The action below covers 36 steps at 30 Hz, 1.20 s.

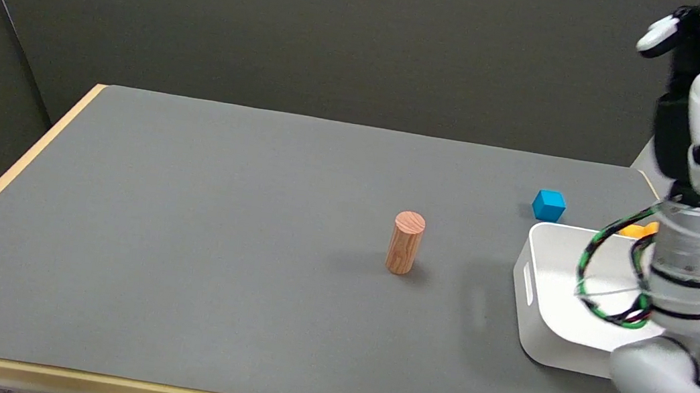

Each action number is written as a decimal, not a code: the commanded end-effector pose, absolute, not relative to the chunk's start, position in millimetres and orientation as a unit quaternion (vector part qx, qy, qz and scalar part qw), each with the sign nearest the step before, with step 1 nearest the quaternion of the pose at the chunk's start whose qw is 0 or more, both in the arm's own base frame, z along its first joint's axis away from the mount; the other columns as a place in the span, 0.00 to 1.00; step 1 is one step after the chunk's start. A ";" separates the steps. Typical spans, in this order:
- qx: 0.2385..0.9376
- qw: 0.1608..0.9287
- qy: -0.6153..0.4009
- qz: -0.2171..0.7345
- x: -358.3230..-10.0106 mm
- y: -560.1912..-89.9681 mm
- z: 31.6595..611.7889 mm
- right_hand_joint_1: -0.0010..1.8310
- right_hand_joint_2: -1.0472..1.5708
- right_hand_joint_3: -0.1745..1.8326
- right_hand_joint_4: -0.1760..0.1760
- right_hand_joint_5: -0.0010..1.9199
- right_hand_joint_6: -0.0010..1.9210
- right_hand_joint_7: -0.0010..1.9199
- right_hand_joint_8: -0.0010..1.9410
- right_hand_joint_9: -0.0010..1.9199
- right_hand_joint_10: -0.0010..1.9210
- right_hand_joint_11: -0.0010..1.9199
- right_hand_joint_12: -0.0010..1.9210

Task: Pick up the blue cube.

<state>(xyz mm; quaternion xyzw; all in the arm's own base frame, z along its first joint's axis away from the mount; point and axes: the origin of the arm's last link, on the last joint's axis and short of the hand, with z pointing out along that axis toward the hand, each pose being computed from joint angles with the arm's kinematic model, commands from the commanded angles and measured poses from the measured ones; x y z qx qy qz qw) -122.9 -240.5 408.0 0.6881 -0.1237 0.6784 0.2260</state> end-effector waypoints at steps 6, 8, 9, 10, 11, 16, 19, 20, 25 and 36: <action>0.584 0.584 0.165 0.540 -6.6 -250.3 544.0 0.38 0.71 0.54 0.46 0.20 0.46 0.16 0.17 0.29 0.65 0.04 1.00; 0.579 0.604 0.185 0.516 7.0 -256.9 548.2 0.38 0.71 0.54 0.47 0.20 0.46 0.16 0.18 0.27 0.62 0.05 0.97; 0.577 0.620 0.197 0.494 16.0 -263.7 549.8 0.38 0.71 0.54 0.49 0.20 0.46 0.16 0.18 0.24 0.57 0.06 0.87; 0.575 0.635 0.206 0.472 24.2 -271.8 551.2 0.38 0.70 0.54 0.51 0.20 0.47 0.16 0.18 0.21 0.52 0.07 0.77; 0.575 0.641 0.212 0.463 29.7 -276.1 550.8 0.37 0.69 0.56 0.53 0.20 0.46 0.16 0.19 0.19 0.48 0.06 0.73; 0.577 0.682 0.268 0.360 53.8 -311.8 541.0 0.35 0.68 0.58 0.58 0.19 0.42 0.16 0.19 0.14 0.40 0.02 0.59; 0.584 0.704 0.270 0.301 58.4 -328.8 540.0 0.38 0.67 0.57 0.58 0.20 0.42 0.16 0.19 0.14 0.40 0.02 0.60; 0.588 0.717 0.256 0.274 57.8 -338.5 540.8 0.40 0.67 0.55 0.58 0.20 0.42 0.17 0.19 0.14 0.40 0.02 0.61; 0.604 0.748 0.199 0.189 54.9 -369.1 542.6 0.42 0.67 0.55 0.56 0.19 0.38 0.19 0.20 0.16 0.42 0.05 0.64; 0.611 0.776 0.129 0.089 23.7 -401.5 550.0 0.44 0.67 0.54 0.56 0.22 0.46 0.27 0.28 0.22 0.48 0.12 0.68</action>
